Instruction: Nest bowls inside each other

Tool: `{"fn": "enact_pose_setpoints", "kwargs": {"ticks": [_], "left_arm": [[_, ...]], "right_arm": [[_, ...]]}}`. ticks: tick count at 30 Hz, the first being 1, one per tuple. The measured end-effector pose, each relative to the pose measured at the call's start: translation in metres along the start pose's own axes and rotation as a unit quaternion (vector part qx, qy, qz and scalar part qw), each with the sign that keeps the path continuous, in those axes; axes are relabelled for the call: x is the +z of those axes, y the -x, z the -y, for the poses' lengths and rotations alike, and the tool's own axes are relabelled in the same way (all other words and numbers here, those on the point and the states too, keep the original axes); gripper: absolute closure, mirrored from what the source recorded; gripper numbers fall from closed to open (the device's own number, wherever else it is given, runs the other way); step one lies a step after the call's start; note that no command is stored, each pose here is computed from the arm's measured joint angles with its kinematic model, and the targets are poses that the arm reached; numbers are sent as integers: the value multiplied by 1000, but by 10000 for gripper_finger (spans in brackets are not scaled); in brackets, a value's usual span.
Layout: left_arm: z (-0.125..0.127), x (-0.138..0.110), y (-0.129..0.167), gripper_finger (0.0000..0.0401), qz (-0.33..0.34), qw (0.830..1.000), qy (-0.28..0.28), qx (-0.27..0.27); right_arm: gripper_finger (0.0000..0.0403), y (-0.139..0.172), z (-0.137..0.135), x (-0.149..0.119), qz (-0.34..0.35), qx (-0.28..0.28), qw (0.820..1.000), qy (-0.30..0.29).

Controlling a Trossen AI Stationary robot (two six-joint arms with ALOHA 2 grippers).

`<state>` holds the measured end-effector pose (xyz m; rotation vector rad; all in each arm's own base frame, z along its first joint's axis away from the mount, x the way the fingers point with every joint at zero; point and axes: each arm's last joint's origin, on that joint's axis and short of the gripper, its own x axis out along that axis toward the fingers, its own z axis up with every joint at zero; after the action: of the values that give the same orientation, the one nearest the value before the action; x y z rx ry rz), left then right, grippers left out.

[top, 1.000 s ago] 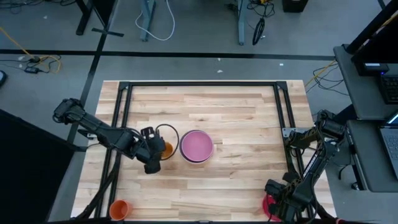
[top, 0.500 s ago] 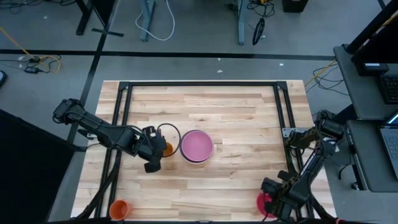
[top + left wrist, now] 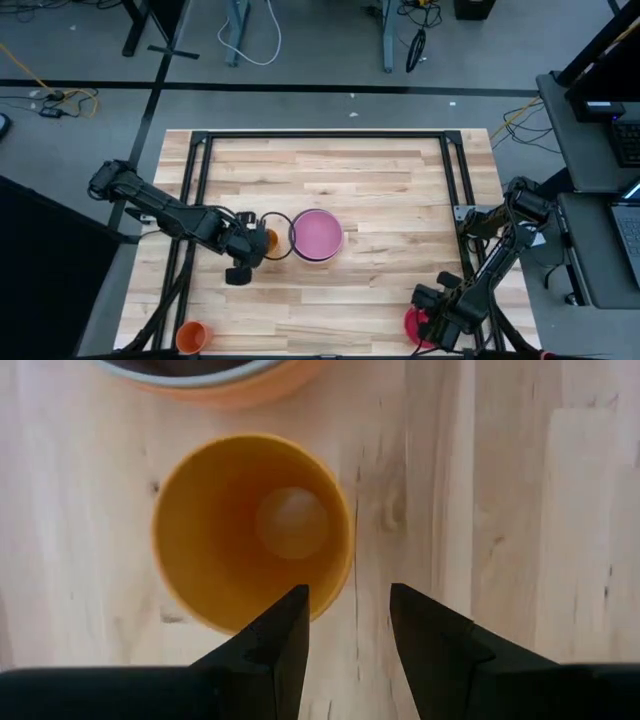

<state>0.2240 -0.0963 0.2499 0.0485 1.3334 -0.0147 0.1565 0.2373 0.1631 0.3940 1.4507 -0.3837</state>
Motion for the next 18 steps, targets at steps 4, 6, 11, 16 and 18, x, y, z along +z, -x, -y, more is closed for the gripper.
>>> {"fn": "enact_pose_setpoints", "kwargs": {"ticks": [4,6,11,16,18], "left_arm": [[3,4,-8,273,-4,1000,-17,1],[2,6,-11,273,-11,1000,-20,4],[-1,8,-16,273,-16,1000,-14,10],[-2,10,-16,273,-10,1000,-18,10],[-2,11,-16,273,-7,1000,-19,12]], "right_arm": [[403,-1,-1,9,7,6,1000,8],[403,-1,0,14,8,8,1000,13],[403,1,2,34,34,0,999,30],[402,29,2,65,83,-27,994,63],[402,49,1,81,104,-48,990,79]]}}
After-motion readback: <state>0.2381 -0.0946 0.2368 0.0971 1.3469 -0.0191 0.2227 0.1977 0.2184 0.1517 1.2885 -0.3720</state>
